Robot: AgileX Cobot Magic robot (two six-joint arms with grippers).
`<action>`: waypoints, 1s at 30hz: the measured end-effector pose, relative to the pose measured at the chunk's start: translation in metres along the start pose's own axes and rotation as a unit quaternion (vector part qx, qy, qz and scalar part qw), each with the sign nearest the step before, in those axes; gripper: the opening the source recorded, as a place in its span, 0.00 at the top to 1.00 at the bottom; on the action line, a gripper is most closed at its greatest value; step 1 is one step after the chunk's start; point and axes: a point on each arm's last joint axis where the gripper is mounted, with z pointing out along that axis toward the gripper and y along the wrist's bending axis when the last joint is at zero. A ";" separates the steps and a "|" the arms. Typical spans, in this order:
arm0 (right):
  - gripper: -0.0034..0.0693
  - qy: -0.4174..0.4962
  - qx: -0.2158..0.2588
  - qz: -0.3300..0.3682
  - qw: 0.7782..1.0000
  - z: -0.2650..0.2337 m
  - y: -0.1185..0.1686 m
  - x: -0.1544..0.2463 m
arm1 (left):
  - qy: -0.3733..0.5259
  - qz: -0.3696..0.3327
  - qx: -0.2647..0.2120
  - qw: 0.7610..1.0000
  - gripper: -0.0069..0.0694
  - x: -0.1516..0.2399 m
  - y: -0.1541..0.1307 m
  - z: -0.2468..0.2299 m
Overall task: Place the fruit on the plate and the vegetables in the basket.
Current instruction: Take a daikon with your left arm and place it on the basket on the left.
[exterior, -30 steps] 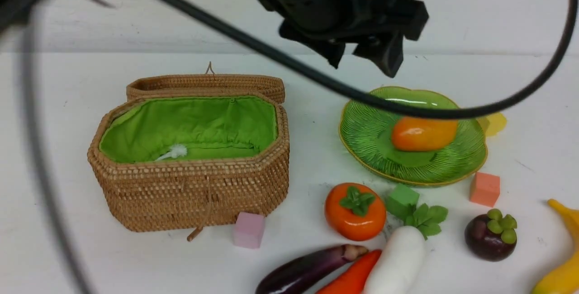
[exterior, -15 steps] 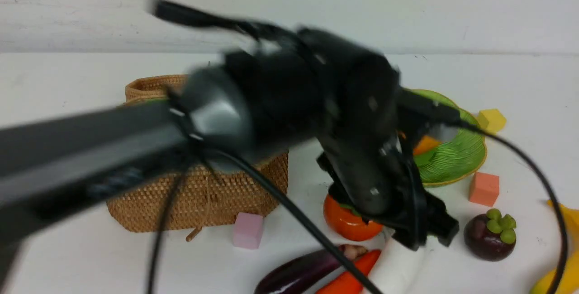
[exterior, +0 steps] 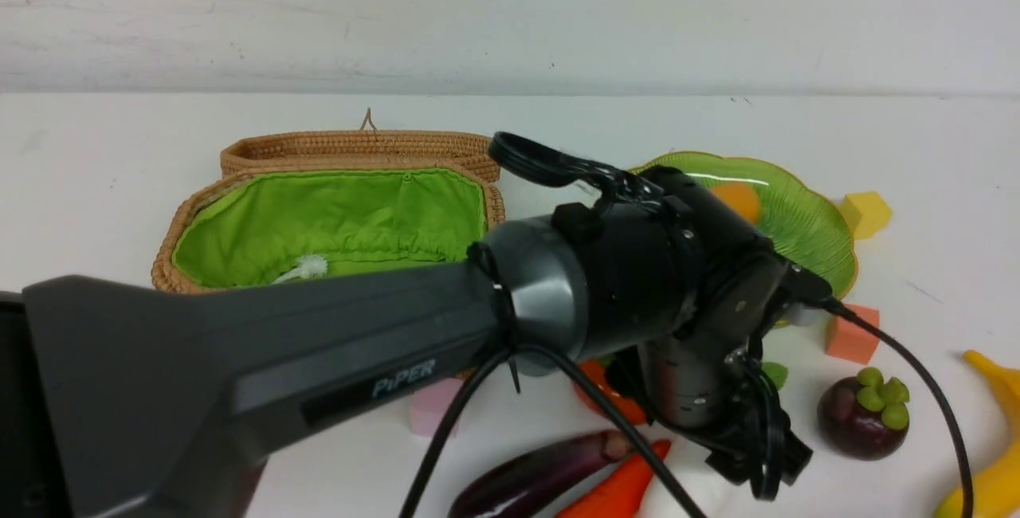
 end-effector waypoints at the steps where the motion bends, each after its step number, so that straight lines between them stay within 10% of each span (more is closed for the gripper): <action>1: 0.62 0.000 0.000 0.000 1.000 0.000 0.000 0.000 | -0.002 -0.006 -0.001 1.000 0.20 -0.001 0.000 0.000; 18: 0.62 0.000 0.000 0.000 1.000 0.000 0.000 0.000 | 0.039 -0.021 0.001 0.999 0.21 0.009 -0.003 0.038; 30: 0.62 0.000 0.000 0.000 1.000 0.000 0.000 0.000 | 0.006 0.018 0.045 0.999 0.32 -0.009 -0.007 -0.031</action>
